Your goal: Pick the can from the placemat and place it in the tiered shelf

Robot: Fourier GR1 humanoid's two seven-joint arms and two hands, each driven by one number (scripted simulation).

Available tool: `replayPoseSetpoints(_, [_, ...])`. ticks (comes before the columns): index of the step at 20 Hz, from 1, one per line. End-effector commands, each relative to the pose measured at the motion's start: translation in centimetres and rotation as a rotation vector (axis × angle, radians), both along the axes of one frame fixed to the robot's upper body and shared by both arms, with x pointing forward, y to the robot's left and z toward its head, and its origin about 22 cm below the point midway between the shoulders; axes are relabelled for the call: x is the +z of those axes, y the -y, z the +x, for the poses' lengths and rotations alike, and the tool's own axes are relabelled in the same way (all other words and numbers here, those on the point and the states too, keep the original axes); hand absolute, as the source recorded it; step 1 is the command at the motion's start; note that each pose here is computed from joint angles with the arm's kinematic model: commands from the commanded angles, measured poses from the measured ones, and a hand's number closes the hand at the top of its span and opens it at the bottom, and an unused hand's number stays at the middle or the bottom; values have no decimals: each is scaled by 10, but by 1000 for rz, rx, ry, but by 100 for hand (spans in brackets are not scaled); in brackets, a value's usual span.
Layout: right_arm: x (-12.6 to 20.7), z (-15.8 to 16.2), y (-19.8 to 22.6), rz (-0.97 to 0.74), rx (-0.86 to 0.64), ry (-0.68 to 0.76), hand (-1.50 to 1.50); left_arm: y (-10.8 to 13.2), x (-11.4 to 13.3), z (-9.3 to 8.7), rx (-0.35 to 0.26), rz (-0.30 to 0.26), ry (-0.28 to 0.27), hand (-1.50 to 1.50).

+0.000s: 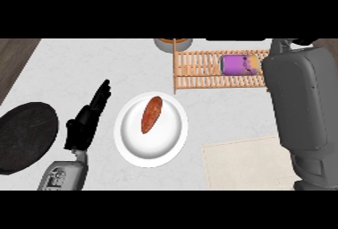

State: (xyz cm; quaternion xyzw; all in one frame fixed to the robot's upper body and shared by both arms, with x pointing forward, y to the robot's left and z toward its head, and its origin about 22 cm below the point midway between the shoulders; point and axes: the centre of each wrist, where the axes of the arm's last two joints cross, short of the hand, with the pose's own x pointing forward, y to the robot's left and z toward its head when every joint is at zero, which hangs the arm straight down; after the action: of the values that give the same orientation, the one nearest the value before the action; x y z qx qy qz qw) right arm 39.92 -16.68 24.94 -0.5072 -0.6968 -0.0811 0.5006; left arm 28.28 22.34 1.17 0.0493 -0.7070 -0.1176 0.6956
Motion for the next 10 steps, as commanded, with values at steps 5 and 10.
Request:
replayPoseSetpoints(5, [68,-27,26,211,6,241,-150,-1,2,-4,5,-5,3,0])
replayPoseSetpoints(10, [87,-57,61,314,-96,288,-150,3,-12,-16,31,13,0,0])
